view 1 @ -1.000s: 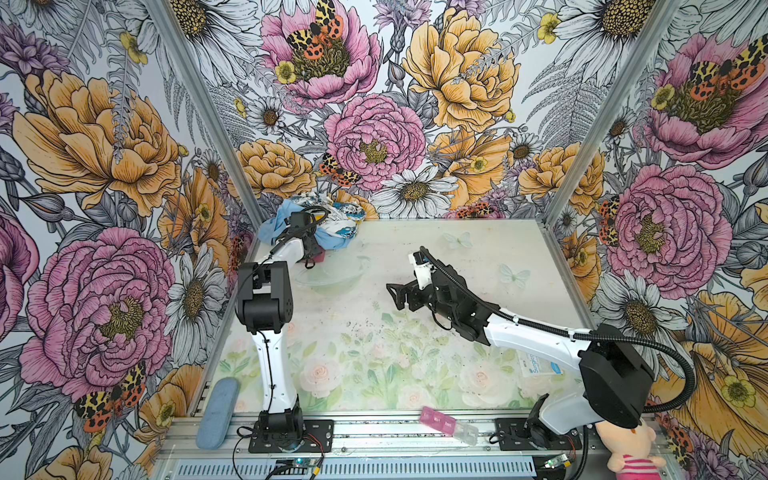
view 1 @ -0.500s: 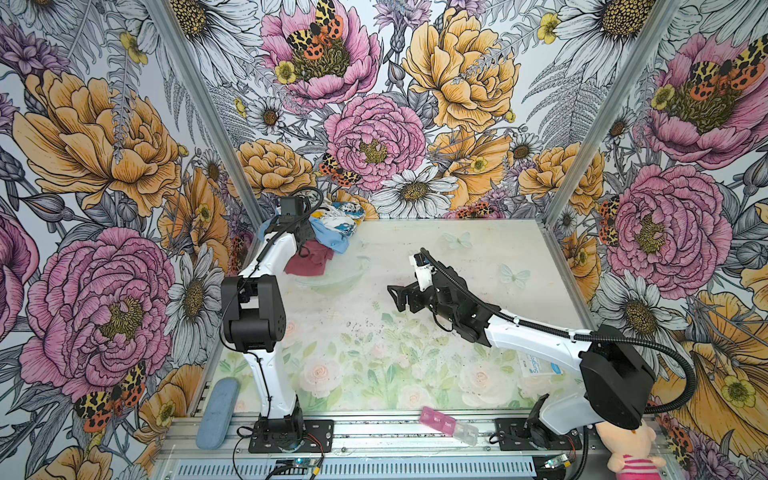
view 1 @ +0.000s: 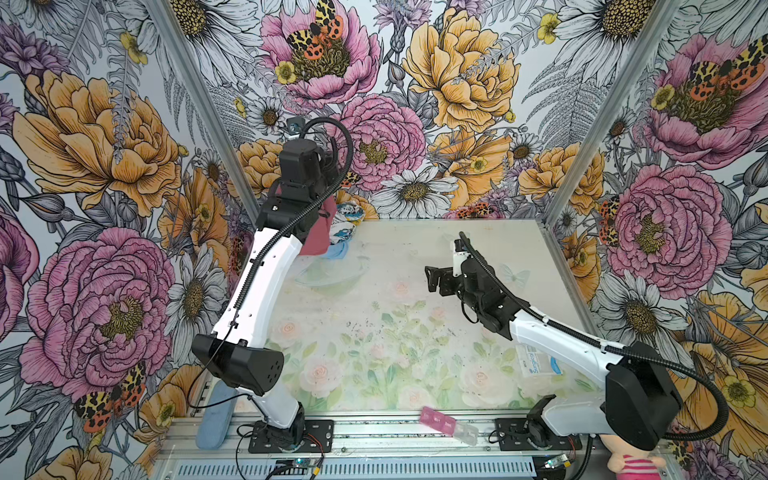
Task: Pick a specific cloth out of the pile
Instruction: 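Lift the dark pink cloth out of the pile with the left gripper, then carry the pink cloth across and drop it near the right gripper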
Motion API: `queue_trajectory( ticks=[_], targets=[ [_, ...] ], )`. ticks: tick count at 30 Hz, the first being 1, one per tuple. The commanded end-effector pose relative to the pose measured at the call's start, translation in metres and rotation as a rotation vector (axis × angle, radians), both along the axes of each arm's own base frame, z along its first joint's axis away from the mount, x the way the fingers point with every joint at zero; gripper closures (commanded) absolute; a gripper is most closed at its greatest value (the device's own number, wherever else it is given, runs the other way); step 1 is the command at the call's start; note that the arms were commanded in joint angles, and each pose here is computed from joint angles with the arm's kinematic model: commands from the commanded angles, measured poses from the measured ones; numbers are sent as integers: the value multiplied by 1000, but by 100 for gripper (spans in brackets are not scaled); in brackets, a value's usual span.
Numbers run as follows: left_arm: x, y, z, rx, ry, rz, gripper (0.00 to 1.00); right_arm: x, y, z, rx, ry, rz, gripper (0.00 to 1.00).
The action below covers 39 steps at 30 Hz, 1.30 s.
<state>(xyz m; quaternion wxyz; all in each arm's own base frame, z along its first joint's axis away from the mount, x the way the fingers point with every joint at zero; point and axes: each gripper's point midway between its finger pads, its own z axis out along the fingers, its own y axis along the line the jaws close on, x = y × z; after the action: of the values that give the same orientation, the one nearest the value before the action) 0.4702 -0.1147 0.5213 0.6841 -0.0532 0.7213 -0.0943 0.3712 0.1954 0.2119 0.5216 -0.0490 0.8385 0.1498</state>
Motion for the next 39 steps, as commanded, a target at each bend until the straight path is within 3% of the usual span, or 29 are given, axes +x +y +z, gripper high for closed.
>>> queue_trajectory(
  ticks=[1,4,9,12,15,17,22,25,28,33,36,39],
  targets=[
    [-4,-75,10,16,-49,-289,100,-13,-41,14,-24,-23,-100,1],
    [-16,-143,16,25,-90,-469,100,-27,-69,25,-25,-51,-158,0],
    [-19,-238,-19,5,-41,-712,100,-51,-104,34,-57,-72,-237,1],
    [-27,-292,-66,7,46,-898,100,-62,-116,33,-57,-81,-264,0],
    [-48,-339,-123,12,152,-1145,89,-67,-123,33,-61,-84,-284,0],
    [-48,-352,-160,6,237,-1173,86,-67,-127,33,-66,-80,-297,1],
    [-44,-333,-204,112,307,-1078,39,-62,-128,29,-84,-59,-302,0],
    [-48,-297,-203,195,285,-956,16,-55,-129,19,-105,-24,-321,1],
    [-60,-246,-199,230,295,-839,2,-47,-145,-3,-105,79,-420,0],
    [-116,-187,-231,290,430,-890,1,-44,-152,-62,-20,310,-480,5],
    [-157,-171,-252,392,462,-964,1,-55,-160,-99,-28,408,-523,7],
    [-177,-164,-262,428,457,-1000,1,-65,-166,-134,-31,508,-555,9]
  ],
)
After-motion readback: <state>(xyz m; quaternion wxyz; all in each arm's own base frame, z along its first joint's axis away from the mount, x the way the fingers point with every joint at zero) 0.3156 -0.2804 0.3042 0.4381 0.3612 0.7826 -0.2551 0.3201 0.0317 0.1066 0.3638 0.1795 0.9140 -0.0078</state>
